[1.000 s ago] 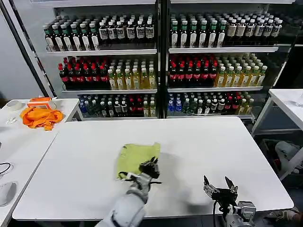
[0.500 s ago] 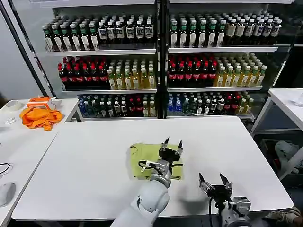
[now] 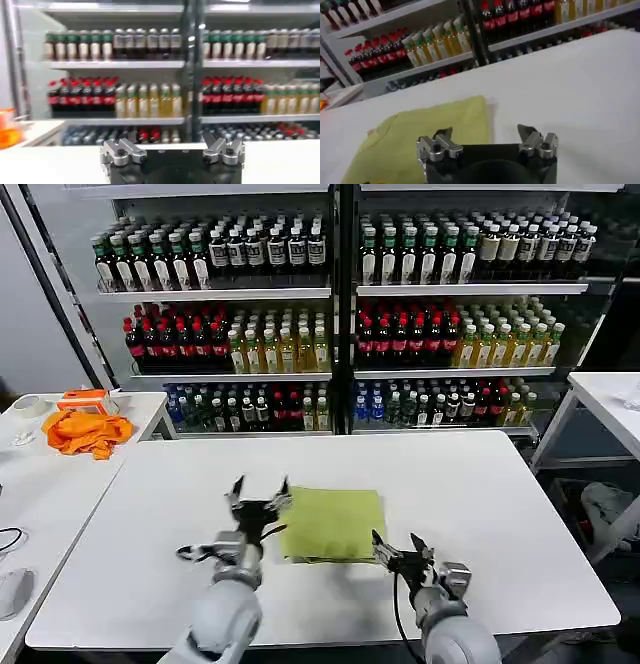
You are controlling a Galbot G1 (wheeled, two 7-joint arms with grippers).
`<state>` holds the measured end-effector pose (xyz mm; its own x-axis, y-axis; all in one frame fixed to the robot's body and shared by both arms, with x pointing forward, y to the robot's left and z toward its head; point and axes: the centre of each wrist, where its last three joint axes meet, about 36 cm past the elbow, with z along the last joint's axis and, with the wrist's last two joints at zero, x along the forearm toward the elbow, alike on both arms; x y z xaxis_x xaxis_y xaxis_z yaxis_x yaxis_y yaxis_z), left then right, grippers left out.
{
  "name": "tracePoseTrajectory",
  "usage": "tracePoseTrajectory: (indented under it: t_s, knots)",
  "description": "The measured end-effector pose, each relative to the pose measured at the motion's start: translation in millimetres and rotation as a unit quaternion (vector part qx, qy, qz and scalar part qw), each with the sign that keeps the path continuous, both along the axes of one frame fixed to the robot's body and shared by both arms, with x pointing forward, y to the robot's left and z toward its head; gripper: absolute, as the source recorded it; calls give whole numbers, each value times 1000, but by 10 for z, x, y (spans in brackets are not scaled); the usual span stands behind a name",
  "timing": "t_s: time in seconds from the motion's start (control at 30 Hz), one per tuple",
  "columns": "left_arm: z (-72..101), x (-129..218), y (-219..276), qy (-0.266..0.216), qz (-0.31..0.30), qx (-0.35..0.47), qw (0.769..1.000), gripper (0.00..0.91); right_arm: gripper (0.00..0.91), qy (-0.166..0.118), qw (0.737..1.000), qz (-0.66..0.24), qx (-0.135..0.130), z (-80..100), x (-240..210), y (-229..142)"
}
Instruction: Fold and organize the clothes.
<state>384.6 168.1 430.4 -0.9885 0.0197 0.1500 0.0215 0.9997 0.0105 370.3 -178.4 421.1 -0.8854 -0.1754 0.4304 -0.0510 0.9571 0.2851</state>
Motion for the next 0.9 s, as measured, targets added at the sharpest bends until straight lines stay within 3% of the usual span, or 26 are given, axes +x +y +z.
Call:
tracePoseTrajectory:
  t_s: [0.03, 0.07, 0.13, 0.53, 0.9]
  knots:
    - [6, -69, 47, 7, 1, 1, 1000, 907, 464, 4, 1000, -1, 2, -16, 47, 20]
    - [19, -129, 85, 13, 2, 1, 1000, 907, 121, 7, 1000, -3, 5, -27, 94, 43]
    - [37, -256, 155, 26, 1, 1, 1000, 907, 0, 13, 1000, -4, 12, -43, 186, 86]
    - [213, -770, 353, 90, -35, 8, 995, 907, 0, 30, 998, -2, 50, -92, 580, 281]
    - [245, -951, 351, 124, -56, 2, 991, 907, 0, 37, 998, -17, 45, -164, 741, 225]
